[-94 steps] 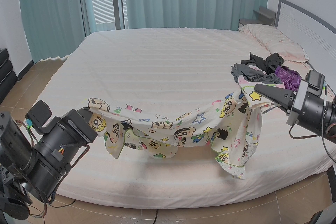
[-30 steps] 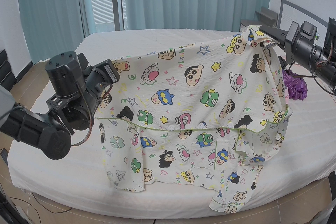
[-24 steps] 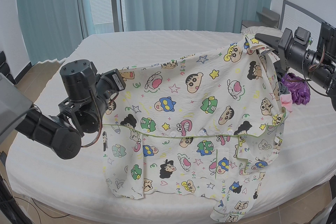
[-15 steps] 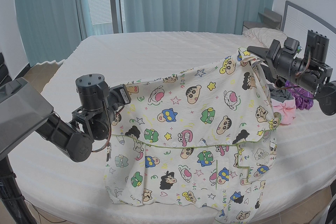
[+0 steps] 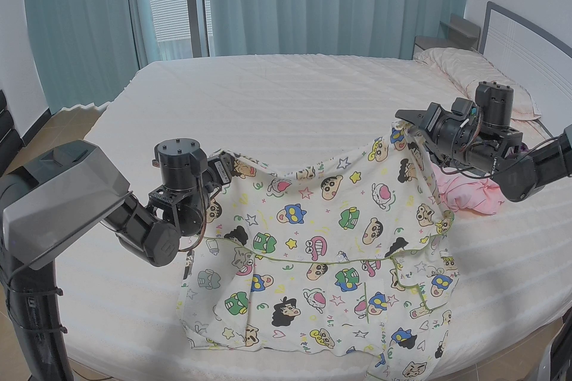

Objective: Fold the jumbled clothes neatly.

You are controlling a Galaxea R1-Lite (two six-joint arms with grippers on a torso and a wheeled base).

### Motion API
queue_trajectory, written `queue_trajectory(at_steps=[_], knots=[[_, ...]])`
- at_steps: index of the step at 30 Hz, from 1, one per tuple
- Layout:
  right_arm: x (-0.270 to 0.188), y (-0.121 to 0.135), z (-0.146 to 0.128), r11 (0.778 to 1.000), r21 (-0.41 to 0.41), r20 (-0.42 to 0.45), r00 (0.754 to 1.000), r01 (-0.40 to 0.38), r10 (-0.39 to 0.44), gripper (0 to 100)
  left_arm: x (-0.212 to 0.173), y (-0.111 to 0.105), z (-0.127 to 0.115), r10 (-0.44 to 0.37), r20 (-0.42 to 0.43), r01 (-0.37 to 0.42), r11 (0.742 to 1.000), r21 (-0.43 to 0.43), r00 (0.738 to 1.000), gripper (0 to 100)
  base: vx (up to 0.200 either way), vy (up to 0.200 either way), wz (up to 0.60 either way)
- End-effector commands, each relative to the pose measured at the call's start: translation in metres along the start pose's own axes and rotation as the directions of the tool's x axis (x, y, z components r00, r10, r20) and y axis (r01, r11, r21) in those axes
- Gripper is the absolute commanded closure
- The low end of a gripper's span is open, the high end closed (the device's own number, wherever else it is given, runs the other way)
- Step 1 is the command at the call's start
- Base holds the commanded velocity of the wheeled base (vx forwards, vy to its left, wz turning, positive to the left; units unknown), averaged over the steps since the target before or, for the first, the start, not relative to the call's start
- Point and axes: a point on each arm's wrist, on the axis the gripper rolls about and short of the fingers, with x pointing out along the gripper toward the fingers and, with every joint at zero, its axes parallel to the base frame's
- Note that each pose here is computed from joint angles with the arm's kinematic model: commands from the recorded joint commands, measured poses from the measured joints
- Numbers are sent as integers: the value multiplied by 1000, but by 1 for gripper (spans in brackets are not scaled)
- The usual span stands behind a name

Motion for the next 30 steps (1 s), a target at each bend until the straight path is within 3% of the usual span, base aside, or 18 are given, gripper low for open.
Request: queue_trajectory(at_steps=[1,8,16,22,26,30], knots=[[33,-27,-19,998,41,-49,998,50,-48,0,26,7,-27,35,-29,-35,999,5,999,0,0,0,0],[76,-56,-27,971,141,76,975,195,-207,0,52,33,-26,112,-24,-112,994,4,993,0,0,0,0],[54,-65,-16,958,171,79,966,231,-247,0,50,46,-14,148,-24,-148,989,3,989,0,0,0,0],[-7,-69,-1,962,167,-4,976,214,-216,0,14,49,2,111,-67,-115,992,-52,992,0,0,0,0],[-52,-89,-3,962,100,-61,966,254,-249,0,-24,56,13,22,-141,-41,990,-132,990,0,0,0,0],[-87,-111,-13,957,57,-130,952,285,-276,0,-59,65,14,-9,-202,-30,982,-186,979,0,0,0,0]])
